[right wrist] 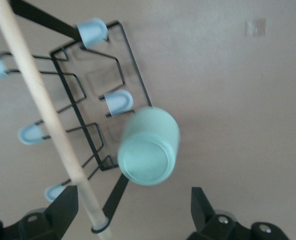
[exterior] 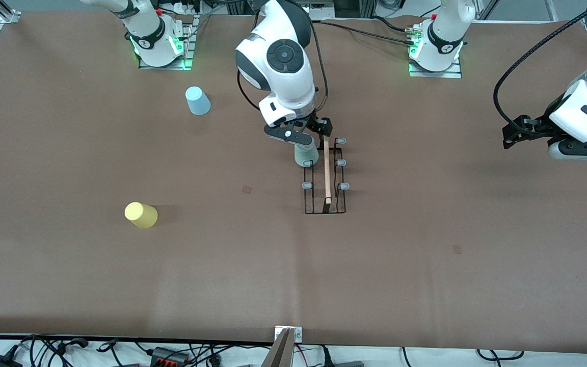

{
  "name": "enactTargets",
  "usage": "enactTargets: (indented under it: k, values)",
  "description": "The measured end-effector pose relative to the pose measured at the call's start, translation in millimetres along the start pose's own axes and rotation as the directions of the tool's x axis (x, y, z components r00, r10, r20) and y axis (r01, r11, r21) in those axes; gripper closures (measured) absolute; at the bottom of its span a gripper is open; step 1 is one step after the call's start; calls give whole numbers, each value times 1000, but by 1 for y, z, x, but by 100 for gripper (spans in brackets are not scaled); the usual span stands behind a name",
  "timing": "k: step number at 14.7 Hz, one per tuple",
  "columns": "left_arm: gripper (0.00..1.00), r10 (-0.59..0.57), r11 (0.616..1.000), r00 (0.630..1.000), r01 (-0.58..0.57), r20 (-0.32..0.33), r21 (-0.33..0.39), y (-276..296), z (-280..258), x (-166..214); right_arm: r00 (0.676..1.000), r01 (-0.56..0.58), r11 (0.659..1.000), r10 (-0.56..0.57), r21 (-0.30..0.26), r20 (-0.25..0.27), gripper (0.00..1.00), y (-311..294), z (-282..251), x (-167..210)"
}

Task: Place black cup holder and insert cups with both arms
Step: 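Lower the teal cup onto a holder peg and open the right gripper, then move the right gripper to the yellow cup lying on the table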

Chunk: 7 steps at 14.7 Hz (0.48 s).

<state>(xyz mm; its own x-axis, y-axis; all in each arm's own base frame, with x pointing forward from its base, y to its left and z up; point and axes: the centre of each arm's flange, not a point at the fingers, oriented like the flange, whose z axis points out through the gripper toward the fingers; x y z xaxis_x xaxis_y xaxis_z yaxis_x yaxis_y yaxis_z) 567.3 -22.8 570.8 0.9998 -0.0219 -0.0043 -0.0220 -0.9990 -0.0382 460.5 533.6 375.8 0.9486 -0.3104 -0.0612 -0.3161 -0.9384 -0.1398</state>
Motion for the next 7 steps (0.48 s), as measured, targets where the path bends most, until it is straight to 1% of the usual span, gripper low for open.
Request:
enactTargets:
  k: [2,5,7]
  values:
    - [0,0,1000,1000,0,0,0,0,0,0,1000,17,1000,-17,16,-21,0,15,-35,28]
    - [0,-1,1000,1000,1,0,0,0,0,0,997,71,997,-71,1,-40,0,59,-83,88]
    - [0,-1,1000,1000,1,0,0,0,0,0,991,126,992,-126,-15,-49,0,102,-98,137]
